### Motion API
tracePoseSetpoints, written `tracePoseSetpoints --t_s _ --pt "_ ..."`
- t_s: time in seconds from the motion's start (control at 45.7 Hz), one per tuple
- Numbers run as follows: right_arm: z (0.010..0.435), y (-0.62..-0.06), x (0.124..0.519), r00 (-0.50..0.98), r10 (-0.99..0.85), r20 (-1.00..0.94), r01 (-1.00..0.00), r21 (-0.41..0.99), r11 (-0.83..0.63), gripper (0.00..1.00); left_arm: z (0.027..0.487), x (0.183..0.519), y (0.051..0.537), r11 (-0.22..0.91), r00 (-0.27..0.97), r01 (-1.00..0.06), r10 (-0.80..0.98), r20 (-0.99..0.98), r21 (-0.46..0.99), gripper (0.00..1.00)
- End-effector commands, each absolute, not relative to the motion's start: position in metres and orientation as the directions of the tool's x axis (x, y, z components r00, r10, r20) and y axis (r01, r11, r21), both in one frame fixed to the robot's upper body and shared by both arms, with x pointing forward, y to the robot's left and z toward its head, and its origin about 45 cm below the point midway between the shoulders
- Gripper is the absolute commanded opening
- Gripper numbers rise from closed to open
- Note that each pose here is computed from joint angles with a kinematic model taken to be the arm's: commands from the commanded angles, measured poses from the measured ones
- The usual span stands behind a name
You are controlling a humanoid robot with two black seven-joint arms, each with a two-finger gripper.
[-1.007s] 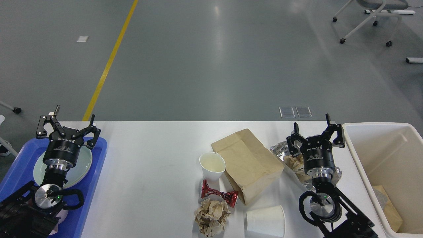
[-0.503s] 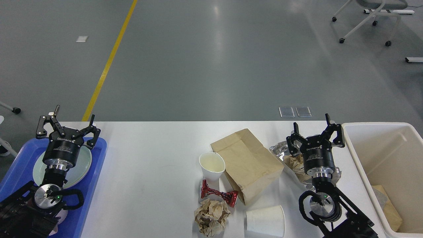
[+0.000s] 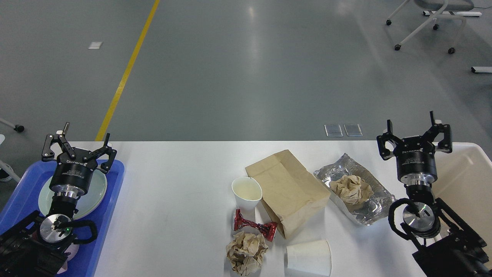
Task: Tidy desktop
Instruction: 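Raise the right gripper out of the bin and lift it up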
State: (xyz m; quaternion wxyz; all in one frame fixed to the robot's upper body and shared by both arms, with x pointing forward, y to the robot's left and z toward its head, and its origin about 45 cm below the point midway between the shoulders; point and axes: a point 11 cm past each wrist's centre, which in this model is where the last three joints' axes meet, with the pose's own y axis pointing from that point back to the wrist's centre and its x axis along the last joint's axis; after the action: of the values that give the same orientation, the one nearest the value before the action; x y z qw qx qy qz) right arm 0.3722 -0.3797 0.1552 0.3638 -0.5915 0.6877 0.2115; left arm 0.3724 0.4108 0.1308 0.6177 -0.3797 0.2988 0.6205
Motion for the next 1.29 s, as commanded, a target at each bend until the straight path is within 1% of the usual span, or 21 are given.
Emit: tracePoseSetpoints --t_s 0.0,0.328,0.525,0.678,0.875,1.269 --pt "0.157 -0.385 0.372 -0.041 -0.665 -0.746 -0.966 -0.141 0.217 1.0 0.13 0.372 0.411 -0.058 0.05 -0.994 0.541 -0.84 -0.097 0.98" --pt "0.139 -0.394 0.363 -0.096 -0.666 -0.74 -0.966 -0.091 0.241 1.0 0.13 0.372 0.411 -0.058 0.05 -0.994 0.541 -0.84 -0.097 0.98" --pt "0.123 -0.386 0.356 -0.124 -0.647 -0.752 -0.967 -0.055 0.249 1.0 0.131 0.372 0.41 -0.057 0.051 -0.994 0.54 -0.84 -0.098 0.98" --pt "0.115 -0.383 0.349 -0.128 -0.658 -0.742 -0.972 -0.039 0.232 1.0 0.131 0.372 0.41 -0.056 0.053 -0.994 0.54 -0.84 -0.099 0.98" --pt "0.1 -0.357 0.342 -0.1 -0.685 -0.722 -0.989 -0.001 0.145 1.0 0.131 0.372 0.411 -0.058 0.05 -0.994 0.54 -0.84 -0.097 0.98" --pt "0.094 -0.35 0.339 -0.103 -0.674 -0.732 -0.99 0.01 0.14 1.0 0.131 0.372 0.411 -0.06 0.05 -0.993 0.539 -0.841 -0.098 0.98"
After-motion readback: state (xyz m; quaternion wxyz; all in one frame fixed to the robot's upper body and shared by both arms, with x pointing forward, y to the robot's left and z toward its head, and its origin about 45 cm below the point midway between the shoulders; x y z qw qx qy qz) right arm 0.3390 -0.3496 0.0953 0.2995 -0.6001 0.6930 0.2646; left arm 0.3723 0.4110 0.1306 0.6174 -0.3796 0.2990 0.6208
